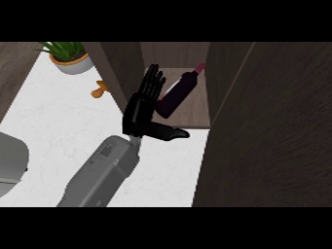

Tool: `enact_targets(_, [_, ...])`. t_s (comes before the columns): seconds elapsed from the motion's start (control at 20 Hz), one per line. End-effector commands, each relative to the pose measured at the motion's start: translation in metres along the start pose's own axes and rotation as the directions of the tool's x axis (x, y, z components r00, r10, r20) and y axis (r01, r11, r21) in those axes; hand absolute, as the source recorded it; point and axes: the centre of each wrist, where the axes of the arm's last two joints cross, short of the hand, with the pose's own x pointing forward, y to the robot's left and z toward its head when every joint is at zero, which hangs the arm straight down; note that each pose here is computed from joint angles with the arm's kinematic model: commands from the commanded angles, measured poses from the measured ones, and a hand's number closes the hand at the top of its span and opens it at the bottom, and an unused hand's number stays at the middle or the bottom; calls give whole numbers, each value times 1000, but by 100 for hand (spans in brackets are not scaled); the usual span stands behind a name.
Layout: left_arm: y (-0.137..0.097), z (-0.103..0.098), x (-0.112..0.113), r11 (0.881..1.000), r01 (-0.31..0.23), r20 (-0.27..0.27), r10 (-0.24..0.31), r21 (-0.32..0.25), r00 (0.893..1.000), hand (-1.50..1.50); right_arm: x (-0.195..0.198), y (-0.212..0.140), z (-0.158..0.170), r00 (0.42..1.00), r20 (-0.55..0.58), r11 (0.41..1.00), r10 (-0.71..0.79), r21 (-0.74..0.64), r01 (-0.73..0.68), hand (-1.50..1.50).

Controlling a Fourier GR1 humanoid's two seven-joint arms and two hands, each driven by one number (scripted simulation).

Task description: Pick up the wine, place it into the cabinet and close the cabinet

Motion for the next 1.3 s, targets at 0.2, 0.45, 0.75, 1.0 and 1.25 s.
enact_targets(0.2, [7,51,22,999,-50,11,50,-10,999,-150,53,-9,1,997,39,997,-73,23,72,-150])
enact_targets(0.45, [18,106,24,996,-89,3,89,30,996,-150,46,-5,3,998,29,999,-53,14,52,-150])
enact_targets(0.75, [39,117,33,994,-101,45,99,46,994,-150,61,-6,9,999,9,983,-48,175,45,-150])
enact_targets(1.0, [58,140,34,996,-64,73,59,62,996,-150,54,-5,4,996,-19,943,-93,318,94,-150])
enact_targets(1.25, [102,152,63,997,-17,102,9,81,995,-150,50,4,11,996,-51,860,-78,501,93,150])
